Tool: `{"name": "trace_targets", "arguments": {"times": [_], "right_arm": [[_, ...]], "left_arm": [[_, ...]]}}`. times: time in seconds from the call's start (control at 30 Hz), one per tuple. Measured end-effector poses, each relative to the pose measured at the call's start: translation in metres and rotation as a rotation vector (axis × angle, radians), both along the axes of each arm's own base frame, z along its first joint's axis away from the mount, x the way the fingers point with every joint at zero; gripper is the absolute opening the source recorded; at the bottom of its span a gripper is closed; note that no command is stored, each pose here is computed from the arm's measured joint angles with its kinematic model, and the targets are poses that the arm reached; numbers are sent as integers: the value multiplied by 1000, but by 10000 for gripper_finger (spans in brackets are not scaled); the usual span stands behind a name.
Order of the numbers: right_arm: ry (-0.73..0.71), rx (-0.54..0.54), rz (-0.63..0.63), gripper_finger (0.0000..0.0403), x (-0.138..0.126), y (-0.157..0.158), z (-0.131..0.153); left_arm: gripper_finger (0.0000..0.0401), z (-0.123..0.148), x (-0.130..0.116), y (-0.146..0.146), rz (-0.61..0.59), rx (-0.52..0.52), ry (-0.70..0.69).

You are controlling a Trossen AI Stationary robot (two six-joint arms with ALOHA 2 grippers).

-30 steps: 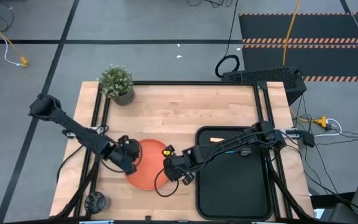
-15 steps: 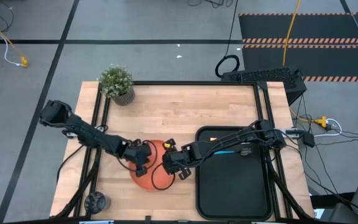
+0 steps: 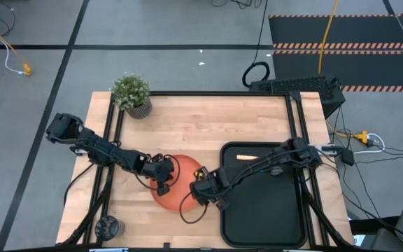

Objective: Pick and place plate/cup/fork/spoon on tray
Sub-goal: Put the orange plate to the bottom of blue spoon on the black table tray

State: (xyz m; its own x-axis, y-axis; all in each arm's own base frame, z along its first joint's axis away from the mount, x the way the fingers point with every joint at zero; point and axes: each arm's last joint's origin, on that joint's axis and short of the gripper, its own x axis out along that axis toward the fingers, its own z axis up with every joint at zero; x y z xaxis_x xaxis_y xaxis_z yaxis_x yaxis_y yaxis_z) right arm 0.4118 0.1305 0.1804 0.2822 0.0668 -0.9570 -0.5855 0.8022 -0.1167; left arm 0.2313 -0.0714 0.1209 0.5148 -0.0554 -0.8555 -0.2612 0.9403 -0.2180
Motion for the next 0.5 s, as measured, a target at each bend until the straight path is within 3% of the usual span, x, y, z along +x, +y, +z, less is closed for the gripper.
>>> {"name": "trace_targets", "arguments": {"times": [0.2,0.33,0.4,0.5], "right_arm": [[-58,14,5,169,0,3,-14],[-53,11,2,166,-2,2,-22],[-43,4,9,152,-4,1,-25],[-42,-28,20,97,-6,0,-28]], "left_arm": [[6,2,4,5,7,8,-44],[6,14,9,5,-86,40,-101],[10,29,13,5,-123,69,-170],[15,48,14,6,-113,110,-252]]}}
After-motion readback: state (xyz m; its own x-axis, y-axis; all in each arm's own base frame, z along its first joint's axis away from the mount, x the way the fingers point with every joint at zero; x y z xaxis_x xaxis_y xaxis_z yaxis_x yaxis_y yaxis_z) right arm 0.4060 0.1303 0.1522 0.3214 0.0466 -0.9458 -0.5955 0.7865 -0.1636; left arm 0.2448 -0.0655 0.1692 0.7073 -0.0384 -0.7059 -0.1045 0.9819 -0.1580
